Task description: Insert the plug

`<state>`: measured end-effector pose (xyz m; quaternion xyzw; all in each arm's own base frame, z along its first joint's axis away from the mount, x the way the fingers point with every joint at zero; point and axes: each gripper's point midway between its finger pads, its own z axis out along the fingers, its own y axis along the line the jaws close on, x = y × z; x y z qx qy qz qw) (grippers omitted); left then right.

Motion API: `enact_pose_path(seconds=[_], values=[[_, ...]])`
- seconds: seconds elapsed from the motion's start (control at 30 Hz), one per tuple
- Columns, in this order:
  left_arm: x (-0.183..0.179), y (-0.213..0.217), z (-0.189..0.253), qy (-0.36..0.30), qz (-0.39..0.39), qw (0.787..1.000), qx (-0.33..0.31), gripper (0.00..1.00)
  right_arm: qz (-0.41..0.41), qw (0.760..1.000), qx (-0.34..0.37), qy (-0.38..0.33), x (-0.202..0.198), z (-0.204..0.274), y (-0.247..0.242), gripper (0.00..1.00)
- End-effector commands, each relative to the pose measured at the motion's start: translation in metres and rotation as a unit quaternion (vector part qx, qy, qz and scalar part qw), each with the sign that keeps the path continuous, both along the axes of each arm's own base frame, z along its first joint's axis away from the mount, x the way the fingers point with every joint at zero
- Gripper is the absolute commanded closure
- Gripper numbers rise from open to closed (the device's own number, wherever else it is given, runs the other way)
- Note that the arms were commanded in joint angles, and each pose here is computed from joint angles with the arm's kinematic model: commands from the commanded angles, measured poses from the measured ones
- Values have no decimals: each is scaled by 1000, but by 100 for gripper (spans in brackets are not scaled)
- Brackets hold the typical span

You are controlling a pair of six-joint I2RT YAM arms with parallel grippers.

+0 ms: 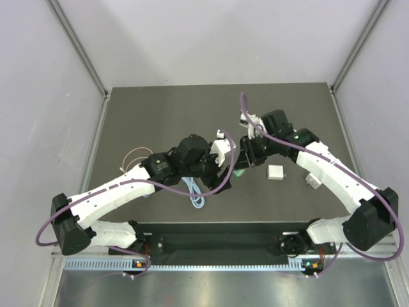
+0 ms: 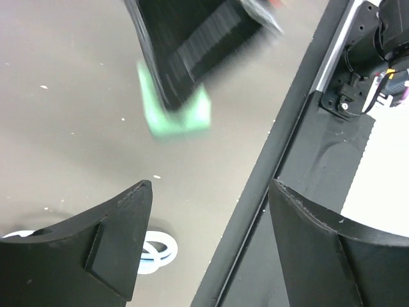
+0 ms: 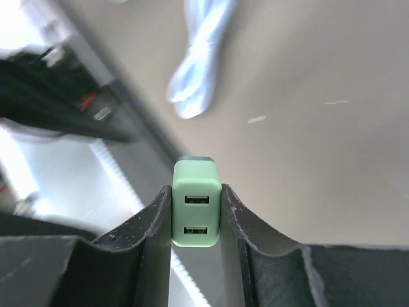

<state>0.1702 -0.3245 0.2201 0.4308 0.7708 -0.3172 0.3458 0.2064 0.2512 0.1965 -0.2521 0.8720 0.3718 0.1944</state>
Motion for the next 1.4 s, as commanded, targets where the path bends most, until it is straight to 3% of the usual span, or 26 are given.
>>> enact_pose_path(seconds=[0.0,0.13,0.27,0.4,0.53,0.7,0.87,1.13,1.37], values=[[6,3,26,-36,9,999,-25,22,-76,990,-61,-102,60,11,-43,100],[2,7,43,-60,-1,997,-50,21,-125,967,-73,-210,104,19,-94,100],[3,13,58,-93,5,993,-71,22,-55,920,-146,-360,139,31,-126,100],[7,29,60,-127,21,989,-68,20,-100,917,-213,-321,172,26,-188,100],[-6,40,45,-124,10,990,-72,19,-85,916,-237,-311,193,7,-211,100],[0,52,59,-146,47,984,-85,19,-39,906,-292,-305,206,-11,-253,100],[1,55,69,-156,62,980,-104,18,37,898,-284,-335,219,-15,-253,100],[7,62,72,-167,85,977,-101,18,141,905,-253,-312,228,-47,-247,100],[2,56,72,-159,66,979,-106,18,178,910,-232,-293,228,-70,-246,100]])
